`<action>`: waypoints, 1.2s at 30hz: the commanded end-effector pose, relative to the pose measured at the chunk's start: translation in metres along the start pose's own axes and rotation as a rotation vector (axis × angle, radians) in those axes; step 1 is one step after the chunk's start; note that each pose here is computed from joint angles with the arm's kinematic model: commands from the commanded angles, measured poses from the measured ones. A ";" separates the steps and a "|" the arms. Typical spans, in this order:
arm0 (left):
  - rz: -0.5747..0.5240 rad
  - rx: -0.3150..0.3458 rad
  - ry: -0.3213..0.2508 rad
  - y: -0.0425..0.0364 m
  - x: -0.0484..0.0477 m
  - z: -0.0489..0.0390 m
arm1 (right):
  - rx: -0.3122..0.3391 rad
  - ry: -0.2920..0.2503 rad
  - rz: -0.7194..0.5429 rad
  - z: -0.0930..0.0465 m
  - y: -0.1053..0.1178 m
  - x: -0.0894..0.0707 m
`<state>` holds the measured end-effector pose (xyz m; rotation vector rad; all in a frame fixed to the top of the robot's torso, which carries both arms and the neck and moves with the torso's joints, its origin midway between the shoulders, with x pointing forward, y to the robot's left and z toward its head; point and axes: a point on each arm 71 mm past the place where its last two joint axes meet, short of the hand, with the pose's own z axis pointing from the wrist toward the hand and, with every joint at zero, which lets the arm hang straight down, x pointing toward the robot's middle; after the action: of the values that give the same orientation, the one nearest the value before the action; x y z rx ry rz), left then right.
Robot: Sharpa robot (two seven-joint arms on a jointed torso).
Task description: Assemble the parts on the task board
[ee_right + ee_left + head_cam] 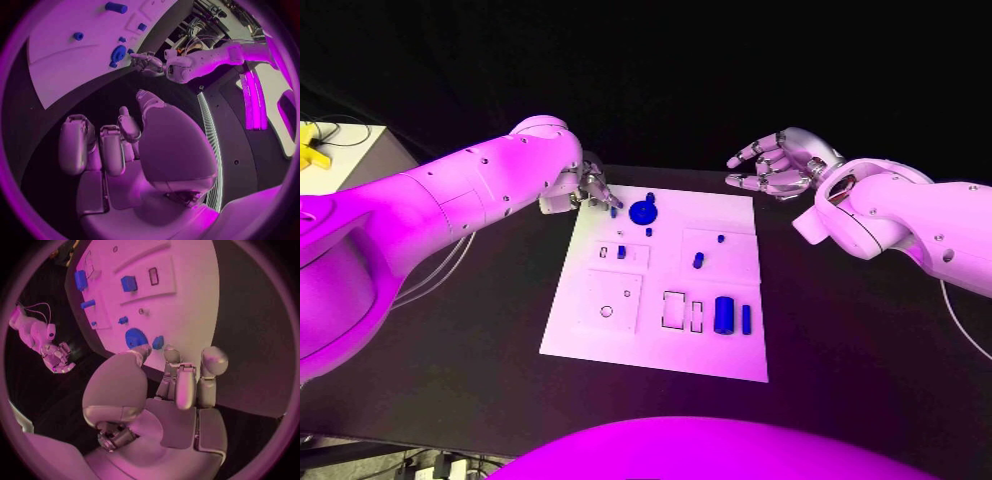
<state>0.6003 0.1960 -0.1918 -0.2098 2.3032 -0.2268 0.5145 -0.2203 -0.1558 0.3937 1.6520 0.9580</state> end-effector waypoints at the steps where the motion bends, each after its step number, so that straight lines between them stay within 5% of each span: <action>1: 0.002 0.022 0.017 -0.0032 0.0022 0.0004 | -0.016 0.009 -0.006 0.000 0.002 0.001; 36: -0.024 0.043 0.060 -0.0026 0.0060 -0.0008 | -0.019 0.002 -0.007 0.001 0.001 0.000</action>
<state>0.5973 0.1951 -0.1945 -0.2226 2.3360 -0.2713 0.5156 -0.2205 -0.1560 0.3928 1.6495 0.9573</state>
